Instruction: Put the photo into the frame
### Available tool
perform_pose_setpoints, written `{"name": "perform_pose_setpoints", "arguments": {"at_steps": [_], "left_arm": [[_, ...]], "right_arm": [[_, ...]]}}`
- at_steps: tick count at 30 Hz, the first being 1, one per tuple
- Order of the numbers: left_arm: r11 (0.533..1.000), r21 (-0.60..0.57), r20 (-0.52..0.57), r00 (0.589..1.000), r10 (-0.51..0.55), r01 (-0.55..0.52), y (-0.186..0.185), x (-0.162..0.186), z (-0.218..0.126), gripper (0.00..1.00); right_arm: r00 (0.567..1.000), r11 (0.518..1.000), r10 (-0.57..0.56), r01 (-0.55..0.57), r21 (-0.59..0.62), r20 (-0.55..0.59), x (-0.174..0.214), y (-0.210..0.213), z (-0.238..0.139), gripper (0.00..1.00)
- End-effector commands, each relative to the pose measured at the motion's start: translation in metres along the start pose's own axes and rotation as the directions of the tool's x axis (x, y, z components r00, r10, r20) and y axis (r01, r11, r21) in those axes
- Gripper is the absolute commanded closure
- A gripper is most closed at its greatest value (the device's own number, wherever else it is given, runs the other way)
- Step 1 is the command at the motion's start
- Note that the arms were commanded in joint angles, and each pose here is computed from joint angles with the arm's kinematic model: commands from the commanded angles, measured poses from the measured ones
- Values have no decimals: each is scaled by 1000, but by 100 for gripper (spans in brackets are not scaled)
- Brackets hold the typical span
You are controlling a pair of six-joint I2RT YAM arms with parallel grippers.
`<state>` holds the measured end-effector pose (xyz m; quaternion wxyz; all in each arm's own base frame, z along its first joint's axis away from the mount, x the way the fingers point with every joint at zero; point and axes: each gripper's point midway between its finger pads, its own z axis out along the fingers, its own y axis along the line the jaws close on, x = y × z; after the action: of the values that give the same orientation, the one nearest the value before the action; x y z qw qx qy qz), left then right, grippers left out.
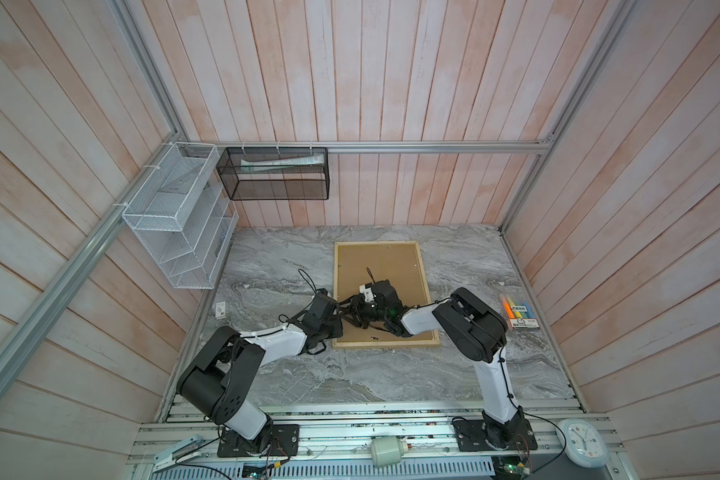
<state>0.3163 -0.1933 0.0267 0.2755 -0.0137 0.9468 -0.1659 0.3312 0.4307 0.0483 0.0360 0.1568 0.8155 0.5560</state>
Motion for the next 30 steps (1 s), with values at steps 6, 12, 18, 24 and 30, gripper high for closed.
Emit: {"name": "perform_pose_setpoints", "arguments": {"at_steps": [6, 12, 18, 24, 30], "left_arm": [[982, 186, -129, 991, 34, -9, -34, 32, 7, 85], [984, 179, -120, 993, 12, 10, -31, 28, 9, 85], [985, 175, -121, 993, 10, 11, -30, 29, 9, 85], [986, 166, -119, 993, 10, 10, -28, 28, 8, 85], [987, 161, -119, 993, 13, 7, -27, 28, 7, 85]], "right_arm": [[1000, 988, 30, -29, 153, -6, 22, -47, 9, 56], [999, 985, 43, -39, 171, -21, 27, -57, 10, 56], [998, 983, 44, -37, 179, -35, 34, -59, 8, 56], [998, 983, 47, -39, 178, -43, 39, -60, 2, 56], [998, 983, 43, -36, 182, -39, 40, -61, -1, 56]]}}
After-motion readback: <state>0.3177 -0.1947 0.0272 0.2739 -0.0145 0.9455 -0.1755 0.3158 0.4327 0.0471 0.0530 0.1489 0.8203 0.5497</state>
